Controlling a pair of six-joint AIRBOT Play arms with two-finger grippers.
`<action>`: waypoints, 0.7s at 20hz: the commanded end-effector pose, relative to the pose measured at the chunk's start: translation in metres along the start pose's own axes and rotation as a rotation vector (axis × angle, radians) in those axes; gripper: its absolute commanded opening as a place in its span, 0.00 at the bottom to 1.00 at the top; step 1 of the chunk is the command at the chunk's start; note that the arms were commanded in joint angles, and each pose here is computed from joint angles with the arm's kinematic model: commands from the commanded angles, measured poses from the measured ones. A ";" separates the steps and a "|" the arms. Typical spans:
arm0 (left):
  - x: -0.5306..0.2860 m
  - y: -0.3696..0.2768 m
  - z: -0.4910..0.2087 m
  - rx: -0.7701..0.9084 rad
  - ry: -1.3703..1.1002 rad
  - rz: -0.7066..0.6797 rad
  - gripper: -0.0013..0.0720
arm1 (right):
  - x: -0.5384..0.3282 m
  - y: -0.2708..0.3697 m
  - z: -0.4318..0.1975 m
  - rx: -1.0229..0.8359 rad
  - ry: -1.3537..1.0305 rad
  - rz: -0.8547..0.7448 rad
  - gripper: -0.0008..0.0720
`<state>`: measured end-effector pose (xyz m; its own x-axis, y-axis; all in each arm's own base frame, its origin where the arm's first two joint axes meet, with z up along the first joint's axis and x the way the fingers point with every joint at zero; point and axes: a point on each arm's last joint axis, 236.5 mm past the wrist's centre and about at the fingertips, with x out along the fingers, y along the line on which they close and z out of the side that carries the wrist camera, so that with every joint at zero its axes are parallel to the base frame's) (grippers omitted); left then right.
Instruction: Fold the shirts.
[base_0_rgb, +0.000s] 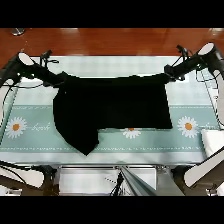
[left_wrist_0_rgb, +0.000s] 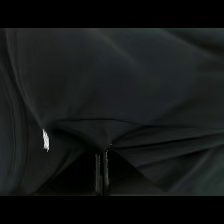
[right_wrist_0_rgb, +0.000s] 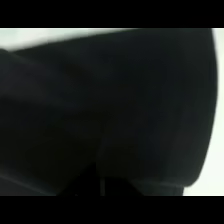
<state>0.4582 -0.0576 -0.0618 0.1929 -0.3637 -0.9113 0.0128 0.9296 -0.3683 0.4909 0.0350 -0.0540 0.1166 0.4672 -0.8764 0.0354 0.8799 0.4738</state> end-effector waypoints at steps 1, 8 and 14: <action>0.019 0.006 -0.028 -0.019 0.114 0.000 0.05 | 0.024 -0.004 -0.020 0.009 0.059 0.001 0.05; -0.027 0.006 -0.037 -0.064 0.150 -0.003 0.98 | -0.023 0.007 -0.024 0.053 0.033 0.072 0.86; -0.082 0.047 -0.121 -0.204 0.056 0.019 0.98 | -0.109 -0.060 -0.073 0.228 -0.264 -0.047 0.86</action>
<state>0.3708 -0.0100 -0.0244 0.1080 -0.3641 -0.9251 -0.1246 0.9182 -0.3759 0.4348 -0.0312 -0.0001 0.2349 0.4368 -0.8683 0.1752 0.8597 0.4799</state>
